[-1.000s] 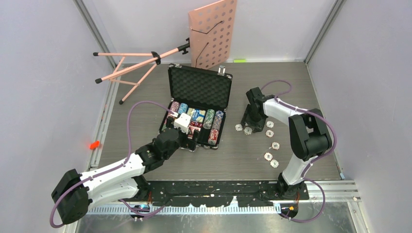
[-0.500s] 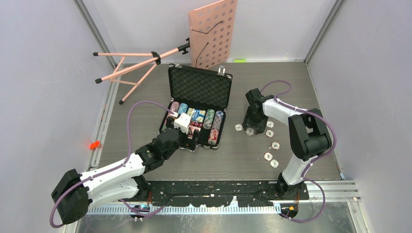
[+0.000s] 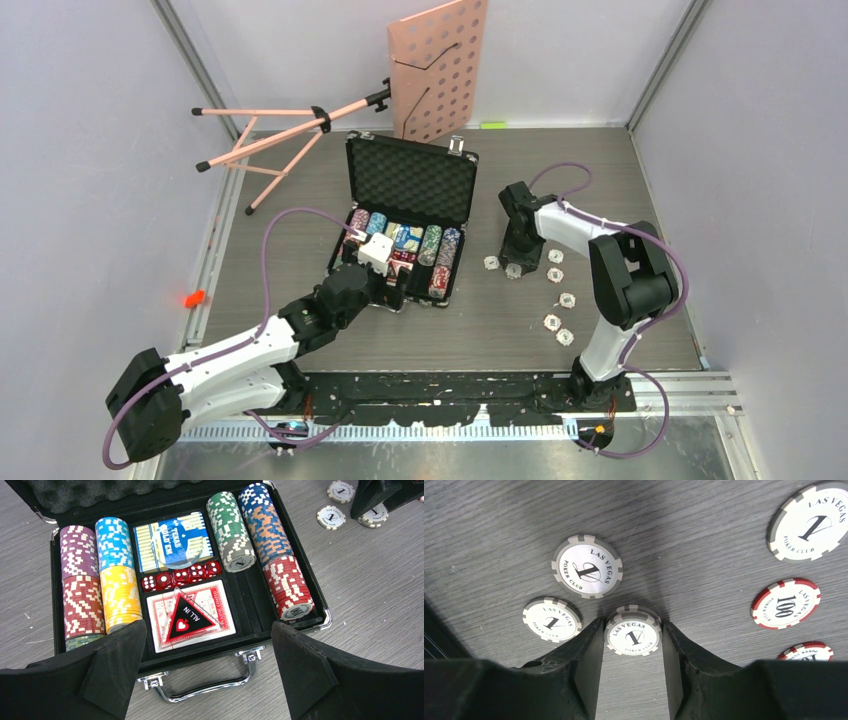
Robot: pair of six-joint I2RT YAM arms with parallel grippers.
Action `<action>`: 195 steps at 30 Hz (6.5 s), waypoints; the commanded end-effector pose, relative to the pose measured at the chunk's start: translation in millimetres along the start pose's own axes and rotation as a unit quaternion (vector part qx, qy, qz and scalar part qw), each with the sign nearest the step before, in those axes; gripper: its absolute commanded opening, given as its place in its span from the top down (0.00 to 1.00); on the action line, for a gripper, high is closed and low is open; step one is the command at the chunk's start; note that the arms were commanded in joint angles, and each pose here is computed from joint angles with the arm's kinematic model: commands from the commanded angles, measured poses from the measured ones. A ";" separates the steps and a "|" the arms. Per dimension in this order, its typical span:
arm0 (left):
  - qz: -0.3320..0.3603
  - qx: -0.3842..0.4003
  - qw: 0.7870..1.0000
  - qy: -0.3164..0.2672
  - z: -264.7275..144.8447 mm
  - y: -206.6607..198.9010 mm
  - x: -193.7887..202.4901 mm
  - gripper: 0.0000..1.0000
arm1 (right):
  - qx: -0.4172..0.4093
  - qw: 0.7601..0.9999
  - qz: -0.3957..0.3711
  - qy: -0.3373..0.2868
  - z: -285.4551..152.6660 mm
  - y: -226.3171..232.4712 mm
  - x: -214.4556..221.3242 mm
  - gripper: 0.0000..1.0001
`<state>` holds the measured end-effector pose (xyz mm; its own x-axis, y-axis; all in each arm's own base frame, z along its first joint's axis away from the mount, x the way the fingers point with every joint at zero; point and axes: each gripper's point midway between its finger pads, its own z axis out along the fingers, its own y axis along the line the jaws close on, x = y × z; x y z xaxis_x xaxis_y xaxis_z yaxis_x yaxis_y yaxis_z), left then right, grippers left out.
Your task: Pack up texas hold em set
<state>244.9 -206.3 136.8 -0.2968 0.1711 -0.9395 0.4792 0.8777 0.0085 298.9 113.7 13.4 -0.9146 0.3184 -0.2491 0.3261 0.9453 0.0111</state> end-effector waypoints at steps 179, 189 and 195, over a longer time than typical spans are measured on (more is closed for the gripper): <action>0.337 0.189 0.921 0.057 115.6 -26.4 -13.8 0.80 | -0.218 0.967 0.091 -0.091 -158.4 -27.6 11.9 0.27; 0.319 0.194 0.923 0.092 107.4 -25.3 -7.7 0.76 | -0.221 0.967 0.092 -0.089 -158.7 -27.1 13.5 0.27; 0.318 0.199 0.922 0.094 111.9 -27.5 -4.9 0.72 | -0.223 0.966 0.093 -0.089 -159.1 -26.9 14.3 0.28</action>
<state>312.5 -273.9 77.5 0.0062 0.7364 -0.6766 0.8811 0.3159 0.3519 235.4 102.2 158.2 -0.7954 0.4934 -0.3519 0.3183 0.8342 0.4503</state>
